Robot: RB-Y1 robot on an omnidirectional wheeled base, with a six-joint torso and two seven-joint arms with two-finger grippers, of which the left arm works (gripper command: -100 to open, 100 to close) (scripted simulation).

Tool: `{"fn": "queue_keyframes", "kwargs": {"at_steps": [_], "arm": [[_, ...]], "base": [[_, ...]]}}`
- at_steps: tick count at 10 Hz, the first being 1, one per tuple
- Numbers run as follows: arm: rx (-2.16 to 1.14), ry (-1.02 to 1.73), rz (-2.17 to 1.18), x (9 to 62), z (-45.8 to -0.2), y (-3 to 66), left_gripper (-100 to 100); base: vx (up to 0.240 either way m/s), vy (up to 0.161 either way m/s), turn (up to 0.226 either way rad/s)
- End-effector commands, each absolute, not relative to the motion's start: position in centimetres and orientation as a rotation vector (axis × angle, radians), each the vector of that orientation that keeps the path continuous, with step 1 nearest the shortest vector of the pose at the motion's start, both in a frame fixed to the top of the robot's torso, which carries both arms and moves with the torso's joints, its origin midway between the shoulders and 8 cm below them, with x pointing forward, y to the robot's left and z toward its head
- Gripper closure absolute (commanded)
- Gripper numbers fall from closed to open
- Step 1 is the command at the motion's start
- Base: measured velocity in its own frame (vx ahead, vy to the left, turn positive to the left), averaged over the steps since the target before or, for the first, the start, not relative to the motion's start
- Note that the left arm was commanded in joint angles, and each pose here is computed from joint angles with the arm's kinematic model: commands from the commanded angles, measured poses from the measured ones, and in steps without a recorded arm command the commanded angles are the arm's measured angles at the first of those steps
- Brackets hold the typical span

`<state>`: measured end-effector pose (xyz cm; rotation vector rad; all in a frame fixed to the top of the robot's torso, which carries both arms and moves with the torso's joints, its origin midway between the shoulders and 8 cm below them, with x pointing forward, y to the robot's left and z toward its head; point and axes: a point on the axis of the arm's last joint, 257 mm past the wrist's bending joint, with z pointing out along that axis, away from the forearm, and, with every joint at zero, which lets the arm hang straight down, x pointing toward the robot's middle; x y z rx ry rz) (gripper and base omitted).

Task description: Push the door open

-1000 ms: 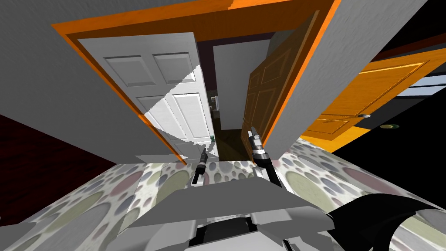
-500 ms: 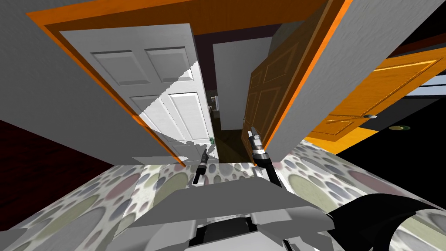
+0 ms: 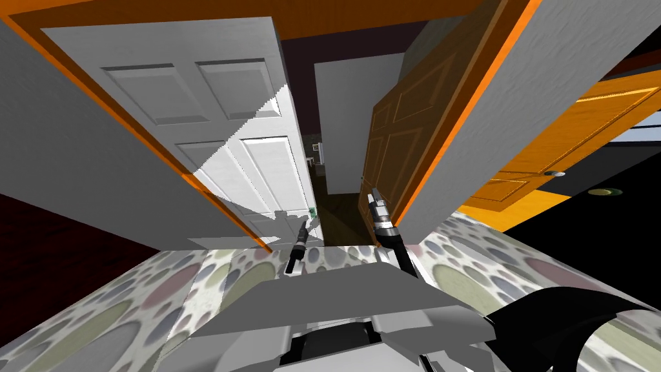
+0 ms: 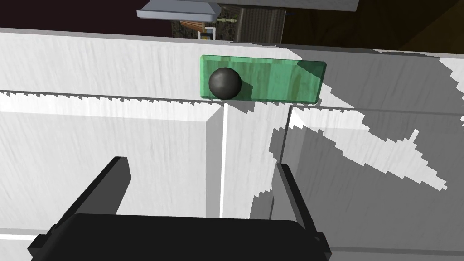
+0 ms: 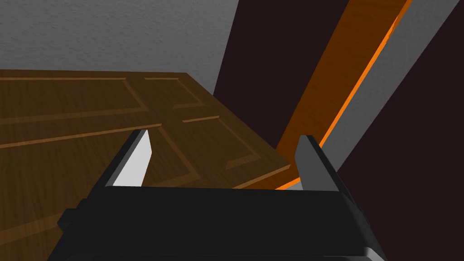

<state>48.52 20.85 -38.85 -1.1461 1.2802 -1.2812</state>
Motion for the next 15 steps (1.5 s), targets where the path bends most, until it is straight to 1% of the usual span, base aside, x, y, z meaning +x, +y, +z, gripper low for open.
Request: {"fn": "queue_keyframes", "kwargs": {"at_steps": [1,6,9,10,11,15], "arm": [[-1.145,1.278,-1.276,48.47,-38.85,21.17,-100],[-1.153,1.268,-1.266,48.27,-39.04,21.55,-100],[-1.162,1.261,-1.269,48.16,-39.13,21.31,-100],[-1.16,1.262,-1.268,48.18,-39.11,21.38,-100],[-1.16,1.262,-1.268,48.18,-39.11,21.38,100],[-1.16,1.262,-1.268,48.18,-39.11,21.38,100]], "base": [[0.178,-0.013,-0.02],[0.206,-0.018,-0.028],[0.175,-0.001,-0.023],[0.07,-0.004,0.008],[-0.016,-0.001,-0.005],[-0.012,0.001,-0.003]]}}
